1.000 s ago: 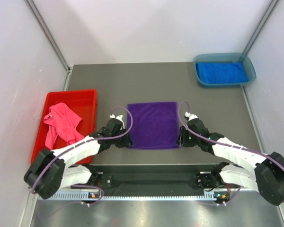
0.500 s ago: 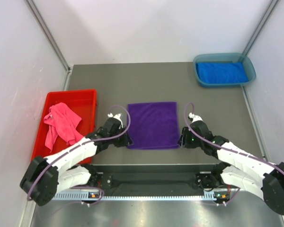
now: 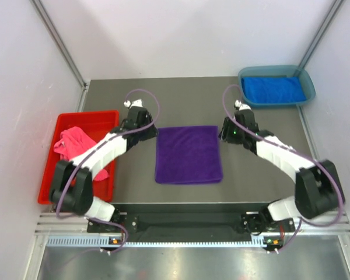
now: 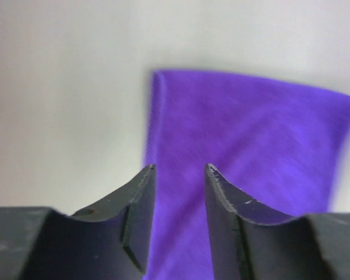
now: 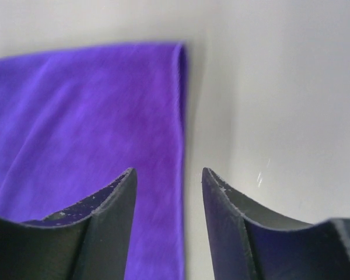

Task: Fold and stack the towels
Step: Fold the towel

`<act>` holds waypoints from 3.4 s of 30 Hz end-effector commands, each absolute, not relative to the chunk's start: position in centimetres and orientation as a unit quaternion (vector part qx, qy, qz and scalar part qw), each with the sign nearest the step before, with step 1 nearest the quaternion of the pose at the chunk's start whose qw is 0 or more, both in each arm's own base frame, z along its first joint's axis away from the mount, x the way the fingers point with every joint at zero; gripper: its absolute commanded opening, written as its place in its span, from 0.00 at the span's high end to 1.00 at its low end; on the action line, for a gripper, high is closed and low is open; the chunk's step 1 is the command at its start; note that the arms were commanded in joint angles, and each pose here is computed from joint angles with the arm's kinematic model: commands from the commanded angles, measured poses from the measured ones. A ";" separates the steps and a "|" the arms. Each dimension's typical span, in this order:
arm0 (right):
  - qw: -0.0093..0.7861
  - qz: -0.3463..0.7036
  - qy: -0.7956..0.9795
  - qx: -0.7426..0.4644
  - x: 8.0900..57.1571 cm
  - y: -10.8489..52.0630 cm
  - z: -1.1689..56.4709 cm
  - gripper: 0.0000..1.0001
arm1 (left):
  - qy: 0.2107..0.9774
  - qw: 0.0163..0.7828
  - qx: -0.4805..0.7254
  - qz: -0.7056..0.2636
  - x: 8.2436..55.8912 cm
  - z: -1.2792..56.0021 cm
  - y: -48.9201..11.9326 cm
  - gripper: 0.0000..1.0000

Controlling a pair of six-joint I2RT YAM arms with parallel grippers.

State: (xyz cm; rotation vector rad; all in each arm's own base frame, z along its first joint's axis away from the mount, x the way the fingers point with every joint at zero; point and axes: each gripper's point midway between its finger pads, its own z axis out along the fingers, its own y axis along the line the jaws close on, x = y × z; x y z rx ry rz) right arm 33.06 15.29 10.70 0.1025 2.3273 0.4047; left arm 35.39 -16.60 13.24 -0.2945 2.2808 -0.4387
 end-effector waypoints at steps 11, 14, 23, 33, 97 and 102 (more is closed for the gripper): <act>0.384 0.180 0.906 0.016 43.4 17.4 9.5 0.50 | 0.924 0.345 -0.017 -0.163 44.0 9.8 -18.2 0.46; 0.372 0.172 0.912 0.019 44.3 17.6 8.6 0.50 | 0.937 0.316 -0.025 -0.146 44.4 7.5 -17.7 0.47; 0.348 0.143 0.926 0.017 45.5 17.4 5.8 0.50 | 0.951 0.280 -0.024 -0.127 44.3 4.3 -17.4 0.49; 0.339 0.137 0.930 0.018 45.8 17.3 4.4 0.51 | 0.944 0.298 -0.032 -0.135 44.4 4.5 -17.4 0.48; 0.347 0.102 0.932 -0.002 45.6 17.2 4.6 0.61 | 0.934 0.331 -0.009 -0.136 44.6 7.0 -17.8 0.59; 0.343 0.100 0.934 -0.004 45.6 17.3 4.3 0.66 | 0.940 0.315 -0.006 -0.131 44.7 5.8 -17.9 0.59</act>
